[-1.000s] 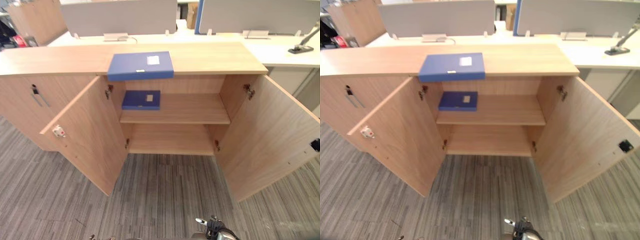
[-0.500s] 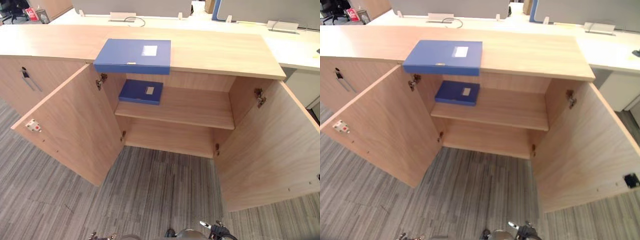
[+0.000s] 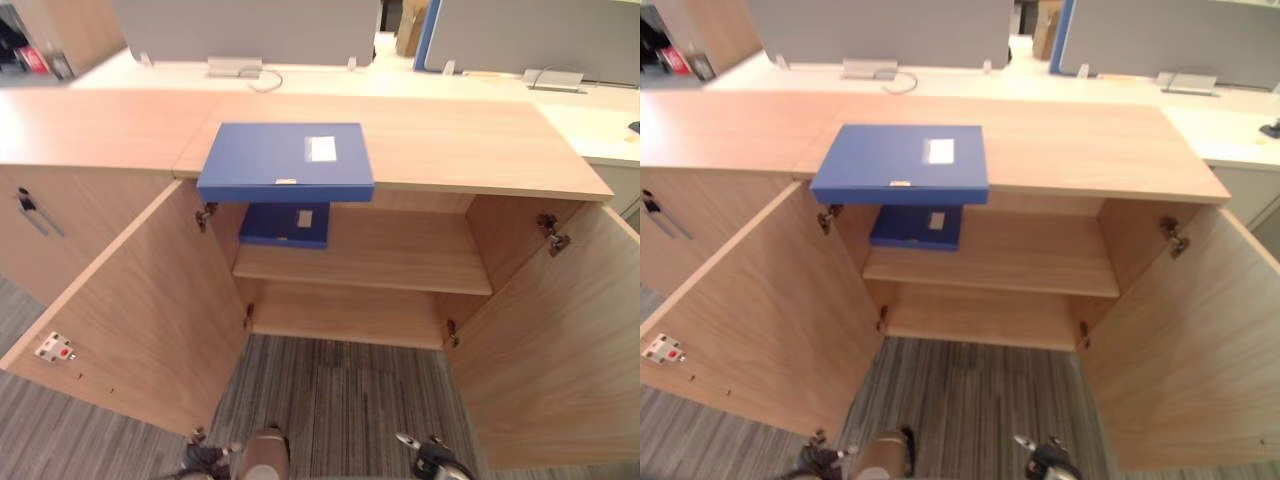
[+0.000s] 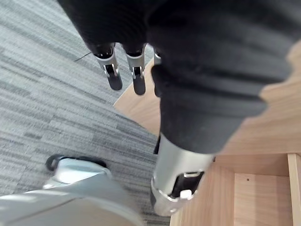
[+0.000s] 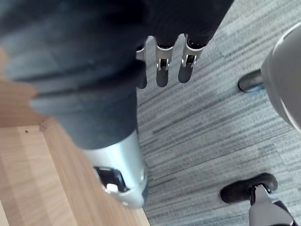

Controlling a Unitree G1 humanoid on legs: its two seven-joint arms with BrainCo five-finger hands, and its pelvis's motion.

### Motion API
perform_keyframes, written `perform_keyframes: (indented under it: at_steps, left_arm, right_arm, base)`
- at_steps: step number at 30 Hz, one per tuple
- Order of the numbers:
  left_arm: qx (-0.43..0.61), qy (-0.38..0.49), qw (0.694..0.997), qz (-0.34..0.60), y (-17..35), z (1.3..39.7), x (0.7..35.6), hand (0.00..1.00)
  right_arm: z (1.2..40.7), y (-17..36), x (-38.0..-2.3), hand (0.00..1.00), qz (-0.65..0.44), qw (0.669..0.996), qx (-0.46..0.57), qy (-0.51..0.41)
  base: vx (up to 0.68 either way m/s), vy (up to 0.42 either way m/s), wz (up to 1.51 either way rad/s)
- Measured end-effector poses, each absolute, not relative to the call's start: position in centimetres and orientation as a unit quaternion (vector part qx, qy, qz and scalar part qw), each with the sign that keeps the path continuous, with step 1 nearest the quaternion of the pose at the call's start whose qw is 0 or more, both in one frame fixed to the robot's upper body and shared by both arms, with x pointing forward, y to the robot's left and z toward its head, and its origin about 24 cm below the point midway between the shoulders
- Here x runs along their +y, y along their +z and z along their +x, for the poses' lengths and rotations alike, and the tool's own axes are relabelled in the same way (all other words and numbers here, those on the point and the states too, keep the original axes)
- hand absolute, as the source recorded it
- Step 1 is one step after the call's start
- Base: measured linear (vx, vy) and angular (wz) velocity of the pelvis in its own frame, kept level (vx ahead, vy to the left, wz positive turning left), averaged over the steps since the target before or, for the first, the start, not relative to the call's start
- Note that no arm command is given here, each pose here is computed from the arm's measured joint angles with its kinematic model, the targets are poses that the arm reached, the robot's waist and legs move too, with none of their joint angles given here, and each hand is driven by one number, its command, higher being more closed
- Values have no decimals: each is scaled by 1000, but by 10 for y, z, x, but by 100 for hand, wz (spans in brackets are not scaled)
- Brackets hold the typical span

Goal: Walk over to the cabinet, pick up the folder, carry it to the office cabinet, place the folder inside the office cabinet, then close the office cabinet door

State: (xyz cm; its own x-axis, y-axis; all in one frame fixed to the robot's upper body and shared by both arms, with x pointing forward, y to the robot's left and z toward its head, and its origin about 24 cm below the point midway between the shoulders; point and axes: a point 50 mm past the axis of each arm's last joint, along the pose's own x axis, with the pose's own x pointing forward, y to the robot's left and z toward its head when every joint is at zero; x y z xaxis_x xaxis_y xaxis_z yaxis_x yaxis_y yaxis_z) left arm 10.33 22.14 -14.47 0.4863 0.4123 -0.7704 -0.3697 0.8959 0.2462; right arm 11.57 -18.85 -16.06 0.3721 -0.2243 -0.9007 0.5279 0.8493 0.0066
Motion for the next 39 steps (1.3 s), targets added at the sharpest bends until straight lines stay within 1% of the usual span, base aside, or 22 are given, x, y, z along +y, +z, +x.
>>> perform_keyframes:
  at_steps: [1,3,5,8,13,15,18,21,23,26,30,32,33,34,36,37,39]
  left_arm:
    - [456,230,860,21,-146,102,222,0]
    - [491,251,834,1,-155,81,221,0]
    - [513,265,816,-18,-160,66,220,0]
    - [519,291,802,-54,-162,58,220,0]
    - [517,300,798,-69,-162,56,221,0]
    - [519,300,797,-76,-163,54,218,0]
    - [520,297,797,-79,-163,52,217,0]
    - [522,284,801,-70,-163,51,220,0]
    - [523,277,803,-68,-163,51,220,0]
    - [526,271,804,-67,-163,50,222,0]
    - [518,322,779,-146,-166,40,217,0]
    - [484,368,756,-242,-167,40,212,0]
    - [471,373,753,-268,-166,44,210,0]
    - [462,372,754,-282,-165,48,209,0]
    - [429,346,776,-306,-159,67,207,0]
    - [418,336,783,-316,-157,74,206,0]
    - [366,287,812,-351,-143,106,194,0]
  right_arm:
    - [116,-161,-188,0,149,815,510,-230]
    - [125,-158,-184,0,148,822,504,-219]
    - [127,-158,-180,0,153,823,503,-216]
    - [121,-161,-180,0,163,815,510,-221]
    - [108,-165,-179,0,164,804,527,-222]
    - [103,-166,-182,0,152,804,533,-216]
    - [111,-162,-183,0,125,824,519,-188]
    - [116,-159,-177,0,109,837,511,-164]
    - [118,-159,-177,0,106,840,507,-160]
    - [112,-161,-177,0,109,833,515,-167]
    - [106,-163,-179,0,109,827,524,-172]
    - [101,-164,-180,0,112,823,527,-178]
    - [98,-165,-180,0,118,819,530,-184]
    - [96,-166,-180,0,122,816,534,-187]
    - [96,-167,-178,0,123,813,539,-185]
    - [96,-167,-178,0,122,813,539,-184]
    - [99,-166,-176,0,114,817,538,-172]
  base:
    - [146,195,28]
    - [120,140,-20]
    - [133,97,-3]
    - [101,88,16]
    - [50,112,4]
    - [26,148,-19]
    - [9,170,-58]
    - [-10,94,-39]
    - [-10,-25,0]
    - [-7,-167,29]
    - [84,-189,14]
    - [129,-165,38]
    - [100,-99,33]
    - [101,-72,16]
    - [126,-79,5]
    - [108,-73,5]
    - [65,-47,1]
